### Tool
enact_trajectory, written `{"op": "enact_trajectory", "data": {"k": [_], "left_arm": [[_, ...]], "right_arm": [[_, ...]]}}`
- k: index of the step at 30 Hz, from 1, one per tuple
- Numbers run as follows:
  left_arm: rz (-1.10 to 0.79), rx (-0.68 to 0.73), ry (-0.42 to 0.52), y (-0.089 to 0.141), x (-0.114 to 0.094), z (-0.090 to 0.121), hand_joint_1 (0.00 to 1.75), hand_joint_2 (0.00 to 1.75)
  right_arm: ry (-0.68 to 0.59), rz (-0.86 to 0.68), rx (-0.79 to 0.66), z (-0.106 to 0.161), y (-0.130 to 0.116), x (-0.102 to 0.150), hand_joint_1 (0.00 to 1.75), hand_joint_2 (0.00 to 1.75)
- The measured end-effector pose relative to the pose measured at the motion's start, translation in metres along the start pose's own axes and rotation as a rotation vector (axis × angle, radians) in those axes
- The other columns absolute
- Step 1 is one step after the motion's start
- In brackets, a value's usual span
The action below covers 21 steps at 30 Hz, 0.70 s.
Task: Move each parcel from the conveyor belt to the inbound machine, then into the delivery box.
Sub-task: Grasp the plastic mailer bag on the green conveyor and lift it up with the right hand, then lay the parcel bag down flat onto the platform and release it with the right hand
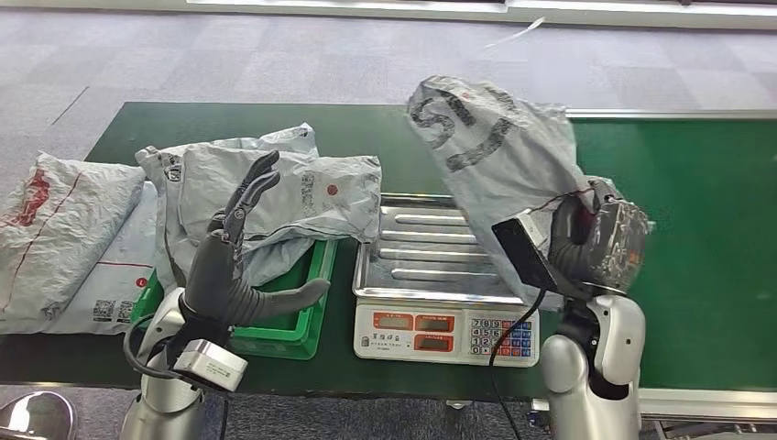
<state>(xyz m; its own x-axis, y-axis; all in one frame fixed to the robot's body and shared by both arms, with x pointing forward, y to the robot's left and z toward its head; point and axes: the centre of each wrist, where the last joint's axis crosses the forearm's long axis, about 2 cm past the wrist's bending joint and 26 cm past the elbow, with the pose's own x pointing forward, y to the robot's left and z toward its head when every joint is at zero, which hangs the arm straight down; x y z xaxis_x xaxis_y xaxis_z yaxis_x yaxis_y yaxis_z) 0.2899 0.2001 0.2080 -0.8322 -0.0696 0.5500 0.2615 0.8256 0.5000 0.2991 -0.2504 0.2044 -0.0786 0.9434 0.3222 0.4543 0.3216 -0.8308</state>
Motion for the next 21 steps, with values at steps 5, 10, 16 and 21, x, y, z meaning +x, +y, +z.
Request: {"op": "enact_trajectory", "data": {"k": [5, 10, 16, 21], "left_arm": [[0.001, -0.006, 0.008, 0.000, -0.003, 0.001, 0.00, 1.75], [0.001, -0.010, 0.011, 0.001, -0.005, 0.000, 0.00, 1.75], [0.000, -0.006, 0.025, 0.001, -0.006, 0.001, 0.00, 1.75], [0.000, 0.002, 0.033, 0.001, -0.007, 0.003, 0.00, 1.75]], "right_arm": [[-0.050, -0.017, 0.035, 0.001, 0.009, 0.014, 1.75, 1.75], [-0.095, -0.015, 0.121, 0.002, 0.021, 0.024, 1.75, 1.75], [-0.141, -0.034, 0.209, 0.005, 0.046, 0.040, 1.68, 1.75], [-0.134, -0.028, 0.238, 0.006, 0.055, 0.042, 0.00, 0.87]]}}
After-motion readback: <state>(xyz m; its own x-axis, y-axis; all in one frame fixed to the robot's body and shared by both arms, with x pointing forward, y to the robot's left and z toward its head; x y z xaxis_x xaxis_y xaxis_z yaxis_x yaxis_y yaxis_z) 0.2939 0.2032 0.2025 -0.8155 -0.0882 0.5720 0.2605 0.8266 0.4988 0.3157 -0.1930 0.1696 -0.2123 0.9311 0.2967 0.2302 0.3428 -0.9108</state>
